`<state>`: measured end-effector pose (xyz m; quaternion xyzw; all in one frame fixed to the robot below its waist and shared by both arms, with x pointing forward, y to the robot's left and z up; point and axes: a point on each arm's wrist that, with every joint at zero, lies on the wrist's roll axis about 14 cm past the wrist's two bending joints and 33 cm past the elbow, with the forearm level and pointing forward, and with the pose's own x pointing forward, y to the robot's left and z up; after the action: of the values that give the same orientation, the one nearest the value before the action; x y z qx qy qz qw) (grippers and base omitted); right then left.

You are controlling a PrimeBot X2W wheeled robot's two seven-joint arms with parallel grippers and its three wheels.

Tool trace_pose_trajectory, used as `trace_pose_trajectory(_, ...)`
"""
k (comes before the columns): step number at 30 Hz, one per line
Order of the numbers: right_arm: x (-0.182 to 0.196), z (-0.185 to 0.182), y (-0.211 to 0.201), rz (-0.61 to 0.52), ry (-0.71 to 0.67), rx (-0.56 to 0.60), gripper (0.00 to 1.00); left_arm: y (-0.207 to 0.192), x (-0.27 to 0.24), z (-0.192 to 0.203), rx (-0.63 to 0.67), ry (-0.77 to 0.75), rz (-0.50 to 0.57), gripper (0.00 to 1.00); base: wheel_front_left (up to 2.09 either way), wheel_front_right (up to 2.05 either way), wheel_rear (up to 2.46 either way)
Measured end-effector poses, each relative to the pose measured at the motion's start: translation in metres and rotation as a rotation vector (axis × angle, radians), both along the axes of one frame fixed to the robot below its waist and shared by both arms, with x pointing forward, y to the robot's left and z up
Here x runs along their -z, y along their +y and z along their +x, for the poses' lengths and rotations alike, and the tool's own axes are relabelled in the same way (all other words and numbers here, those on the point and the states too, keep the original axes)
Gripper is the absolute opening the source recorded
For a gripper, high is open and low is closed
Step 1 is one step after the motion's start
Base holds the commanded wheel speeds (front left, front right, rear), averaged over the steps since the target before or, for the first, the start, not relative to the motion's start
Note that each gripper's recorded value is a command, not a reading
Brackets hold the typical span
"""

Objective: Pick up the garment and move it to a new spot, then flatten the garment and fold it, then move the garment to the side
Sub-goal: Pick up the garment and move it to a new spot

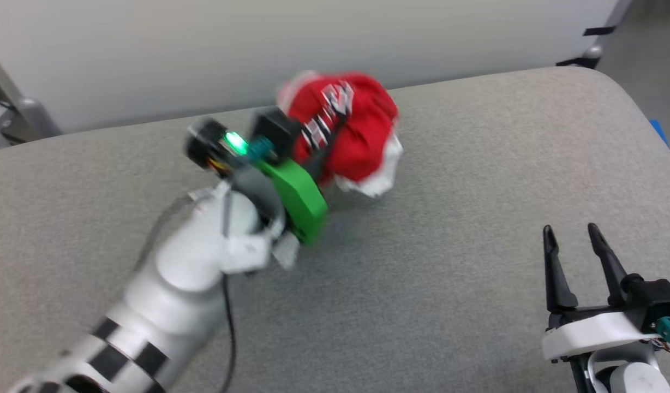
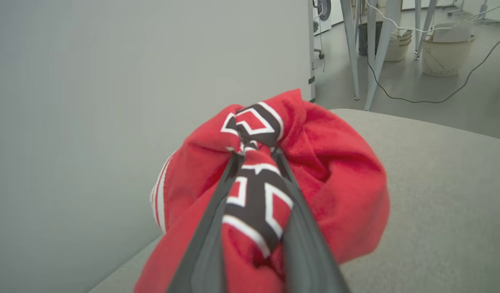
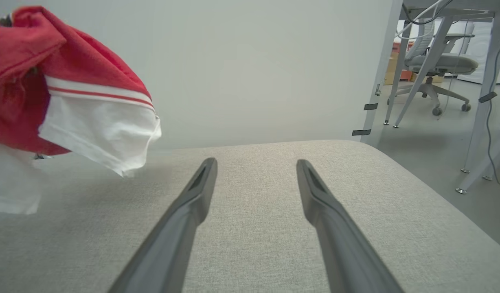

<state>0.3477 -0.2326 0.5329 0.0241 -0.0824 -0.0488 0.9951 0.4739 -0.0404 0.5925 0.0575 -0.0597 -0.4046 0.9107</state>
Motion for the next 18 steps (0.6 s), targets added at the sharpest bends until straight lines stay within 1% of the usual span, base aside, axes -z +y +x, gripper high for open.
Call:
trace_pose_trajectory(4,0.001,-0.006,-0.015,-0.007,0.006,0.047,1.00,-0.047,0.078,-0.050,0.133,0.150,0.080,0.00,0.00,0.00,0.00)
trace_pose_trajectory(7,0.005,-0.006,-0.017,-0.008,0.019,0.054,1.00,-0.065,0.122,-0.085,0.196,0.257,0.123,0.00,0.00,0.00,0.00)
trace_pose_trajectory(10,0.008,-0.004,-0.014,-0.007,0.028,0.046,1.00,-0.067,0.150,-0.104,0.210,0.328,0.155,0.00,0.00,0.00,0.00)
trace_pose_trajectory(11,0.008,-0.003,-0.012,-0.006,0.030,0.040,1.00,-0.065,0.156,-0.107,0.208,0.340,0.163,0.12,0.00,0.00,0.00)
trace_pose_trajectory(12,0.009,-0.002,-0.010,-0.006,0.031,0.034,1.00,-0.064,0.159,-0.108,0.204,0.349,0.166,0.29,0.00,0.00,0.00)
trace_pose_trajectory(13,0.009,-0.001,-0.008,-0.004,0.032,0.027,1.00,-0.062,0.162,-0.109,0.197,0.357,0.166,1.00,0.00,0.00,0.00)
trace_pose_trajectory(18,0.010,0.006,0.001,0.002,0.033,-0.003,1.00,-0.055,0.163,-0.107,0.165,0.363,0.150,1.00,0.00,0.00,0.00)
